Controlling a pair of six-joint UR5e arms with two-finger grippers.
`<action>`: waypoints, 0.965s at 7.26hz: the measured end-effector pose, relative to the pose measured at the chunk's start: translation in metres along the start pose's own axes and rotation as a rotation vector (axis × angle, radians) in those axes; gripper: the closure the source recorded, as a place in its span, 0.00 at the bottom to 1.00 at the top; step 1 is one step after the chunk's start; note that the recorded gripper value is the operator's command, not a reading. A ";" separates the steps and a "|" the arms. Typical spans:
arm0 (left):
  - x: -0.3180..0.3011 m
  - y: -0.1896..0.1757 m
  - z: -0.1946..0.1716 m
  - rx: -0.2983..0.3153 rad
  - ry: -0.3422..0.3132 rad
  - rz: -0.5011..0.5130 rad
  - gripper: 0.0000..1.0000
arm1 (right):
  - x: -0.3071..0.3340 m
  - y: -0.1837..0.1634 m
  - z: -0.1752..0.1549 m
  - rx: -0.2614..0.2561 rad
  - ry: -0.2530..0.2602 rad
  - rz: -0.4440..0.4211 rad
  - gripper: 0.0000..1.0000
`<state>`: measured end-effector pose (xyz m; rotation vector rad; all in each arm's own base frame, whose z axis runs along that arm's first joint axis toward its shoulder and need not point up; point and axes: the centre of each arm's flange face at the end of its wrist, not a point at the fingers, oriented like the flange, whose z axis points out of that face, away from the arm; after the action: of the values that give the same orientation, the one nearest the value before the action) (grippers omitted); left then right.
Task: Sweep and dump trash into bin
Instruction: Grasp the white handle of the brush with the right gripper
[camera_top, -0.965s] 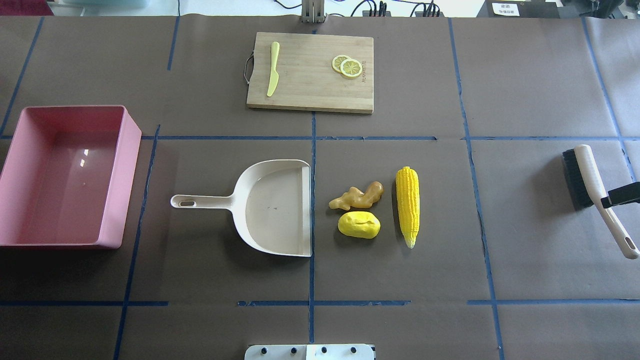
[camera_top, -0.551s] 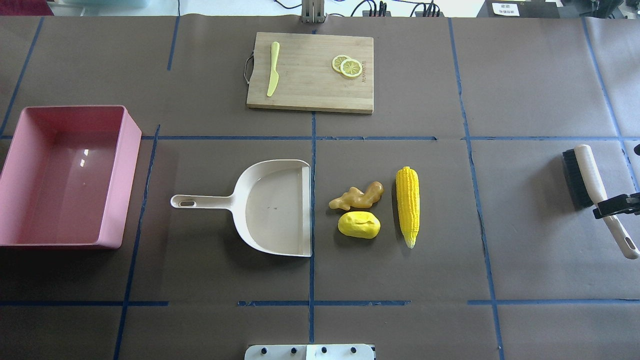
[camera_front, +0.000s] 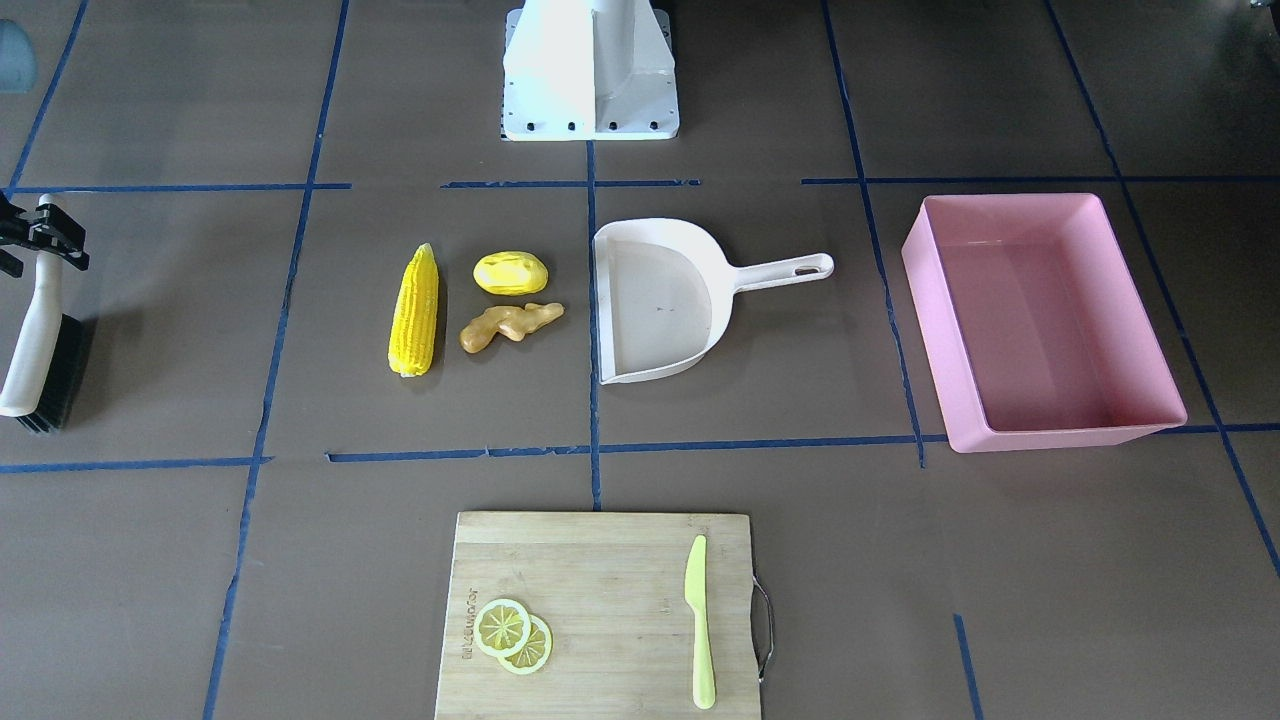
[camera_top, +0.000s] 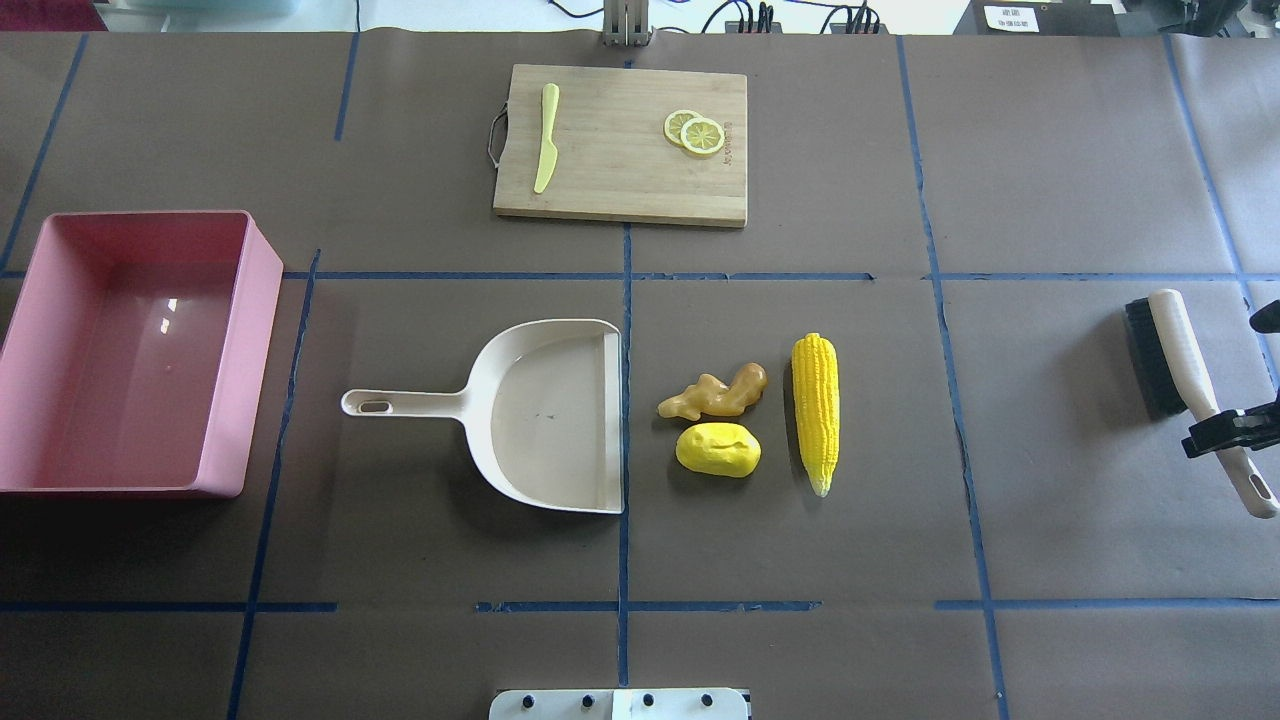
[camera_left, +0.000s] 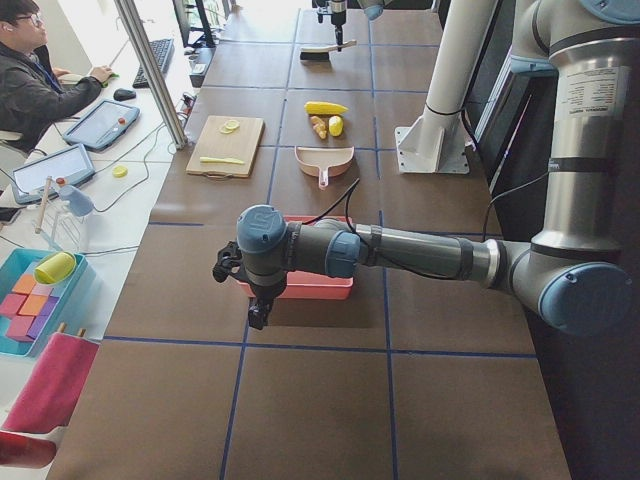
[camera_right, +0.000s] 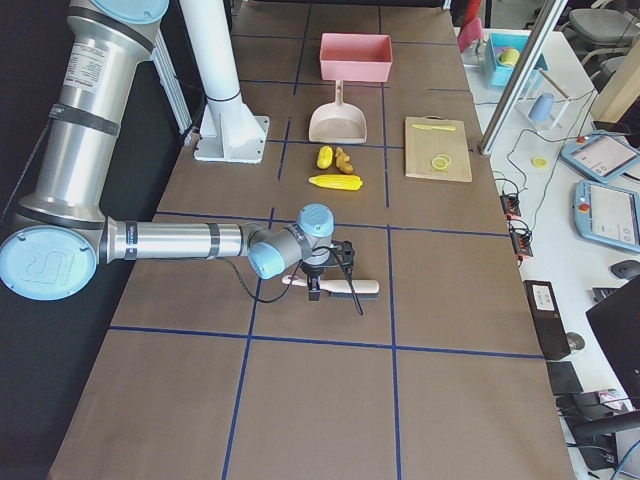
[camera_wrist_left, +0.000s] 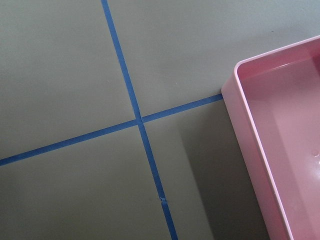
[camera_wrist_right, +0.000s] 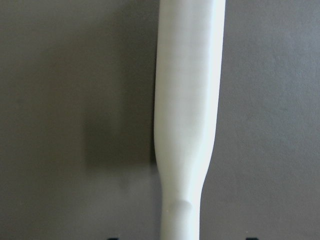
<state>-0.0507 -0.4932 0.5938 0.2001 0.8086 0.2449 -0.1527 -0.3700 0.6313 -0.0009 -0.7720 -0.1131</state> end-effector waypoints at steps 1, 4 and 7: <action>0.000 0.000 0.000 0.001 0.001 0.001 0.00 | -0.001 0.000 0.002 -0.004 0.002 -0.002 1.00; 0.001 0.000 -0.001 0.004 0.000 0.004 0.00 | 0.000 -0.002 0.005 -0.008 0.006 -0.006 1.00; 0.006 -0.005 -0.006 0.039 -0.005 0.040 0.00 | 0.001 -0.001 0.004 -0.004 0.007 -0.006 1.00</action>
<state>-0.0506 -0.4960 0.5844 0.2532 0.8058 0.2663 -0.1545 -0.3706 0.6345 -0.0019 -0.7647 -0.1204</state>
